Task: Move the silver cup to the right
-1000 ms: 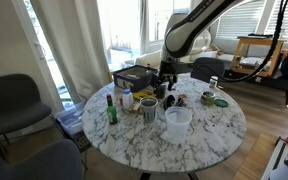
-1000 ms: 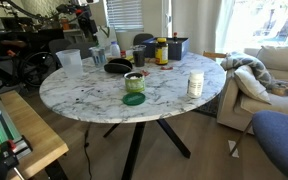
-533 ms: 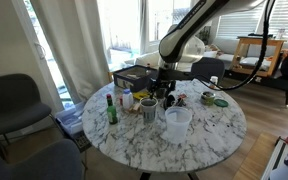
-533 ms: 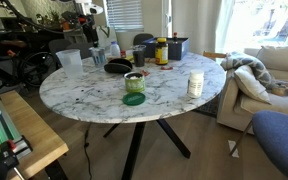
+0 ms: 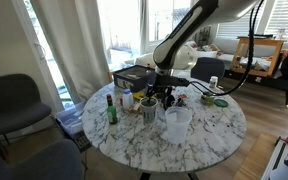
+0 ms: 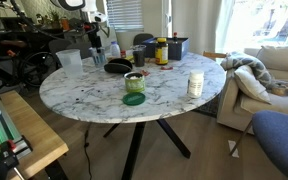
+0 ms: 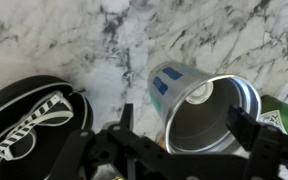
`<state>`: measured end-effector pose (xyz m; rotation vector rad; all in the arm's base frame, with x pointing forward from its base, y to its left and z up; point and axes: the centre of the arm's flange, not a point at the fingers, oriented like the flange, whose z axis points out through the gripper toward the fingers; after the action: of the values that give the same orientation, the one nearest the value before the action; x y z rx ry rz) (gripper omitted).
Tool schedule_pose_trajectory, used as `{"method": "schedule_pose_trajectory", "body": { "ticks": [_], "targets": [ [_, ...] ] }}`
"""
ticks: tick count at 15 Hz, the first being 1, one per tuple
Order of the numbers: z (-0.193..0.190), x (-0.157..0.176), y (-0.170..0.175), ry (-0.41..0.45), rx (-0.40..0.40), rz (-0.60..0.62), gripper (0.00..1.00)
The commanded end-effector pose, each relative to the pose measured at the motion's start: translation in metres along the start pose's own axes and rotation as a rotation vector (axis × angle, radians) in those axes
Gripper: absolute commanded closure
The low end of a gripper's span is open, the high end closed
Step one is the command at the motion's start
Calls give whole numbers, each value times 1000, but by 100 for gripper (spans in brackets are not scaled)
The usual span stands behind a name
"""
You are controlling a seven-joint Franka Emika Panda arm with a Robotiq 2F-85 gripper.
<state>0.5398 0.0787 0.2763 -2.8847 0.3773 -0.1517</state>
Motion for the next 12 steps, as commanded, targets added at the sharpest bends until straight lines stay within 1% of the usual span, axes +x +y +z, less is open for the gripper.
{"method": "schedule_pose_trajectory", "body": {
  "ticks": [1, 3, 4, 5, 9, 12],
  "targets": [
    [12, 12, 1, 24, 2, 39, 37],
    [13, 16, 5, 36, -2, 53, 54],
    [12, 16, 7, 34, -15, 56, 61],
    [11, 17, 9, 29, -35, 59, 69],
    [10, 18, 19, 32, -115, 55, 99],
    [4, 20, 19, 34, -132, 55, 99]
  ]
}}
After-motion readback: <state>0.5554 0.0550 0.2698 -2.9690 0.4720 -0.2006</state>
